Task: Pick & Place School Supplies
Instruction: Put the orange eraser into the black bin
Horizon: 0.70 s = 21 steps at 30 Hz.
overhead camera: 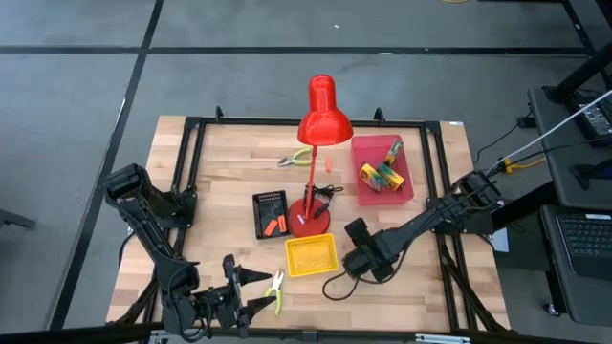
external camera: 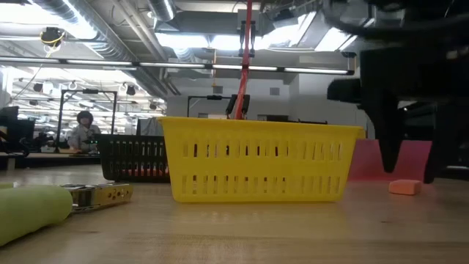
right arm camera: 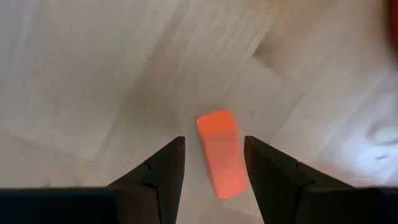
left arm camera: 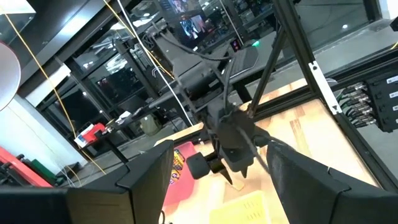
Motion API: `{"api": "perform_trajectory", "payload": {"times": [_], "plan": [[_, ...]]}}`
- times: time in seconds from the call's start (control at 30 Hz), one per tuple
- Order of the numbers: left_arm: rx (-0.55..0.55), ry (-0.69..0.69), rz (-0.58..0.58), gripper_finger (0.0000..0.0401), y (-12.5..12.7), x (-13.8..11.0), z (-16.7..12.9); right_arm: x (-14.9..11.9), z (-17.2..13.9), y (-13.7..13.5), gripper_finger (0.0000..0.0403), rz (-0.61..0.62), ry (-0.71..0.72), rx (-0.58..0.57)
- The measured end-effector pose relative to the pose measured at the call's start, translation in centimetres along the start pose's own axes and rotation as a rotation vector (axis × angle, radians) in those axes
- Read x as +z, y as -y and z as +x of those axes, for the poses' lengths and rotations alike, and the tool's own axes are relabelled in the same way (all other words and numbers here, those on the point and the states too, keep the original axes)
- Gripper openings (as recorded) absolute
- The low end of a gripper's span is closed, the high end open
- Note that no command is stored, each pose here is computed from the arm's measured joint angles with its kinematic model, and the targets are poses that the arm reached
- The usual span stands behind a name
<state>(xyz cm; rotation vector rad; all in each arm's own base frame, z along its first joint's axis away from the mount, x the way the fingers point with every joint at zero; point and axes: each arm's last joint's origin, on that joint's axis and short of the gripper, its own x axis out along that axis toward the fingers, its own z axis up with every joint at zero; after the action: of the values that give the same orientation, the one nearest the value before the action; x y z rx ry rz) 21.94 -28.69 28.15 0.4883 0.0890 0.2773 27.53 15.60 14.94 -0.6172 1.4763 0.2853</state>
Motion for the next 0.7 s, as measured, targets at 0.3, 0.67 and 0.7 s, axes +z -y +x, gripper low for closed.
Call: {"api": "perform_trajectory", "payload": {"times": [0.3, 0.67, 0.7], "plan": [[0.001, 0.0, 0.0, 0.0255, 0.1, 0.0, -0.3, -1.2, 1.9, 1.5, 0.0168, 0.027, -0.025, 0.049], [0.003, -0.001, 0.001, 0.0255, 0.1, 0.0, -0.3, -1.3, 2.1, 2.1, 0.01, 0.04, -0.025, 0.045], [0.003, -0.001, 0.001, 0.0255, 0.1, 0.0, -0.3, -1.3, 2.1, 2.1, 0.0081, 0.04, -0.025, 0.038]]}}
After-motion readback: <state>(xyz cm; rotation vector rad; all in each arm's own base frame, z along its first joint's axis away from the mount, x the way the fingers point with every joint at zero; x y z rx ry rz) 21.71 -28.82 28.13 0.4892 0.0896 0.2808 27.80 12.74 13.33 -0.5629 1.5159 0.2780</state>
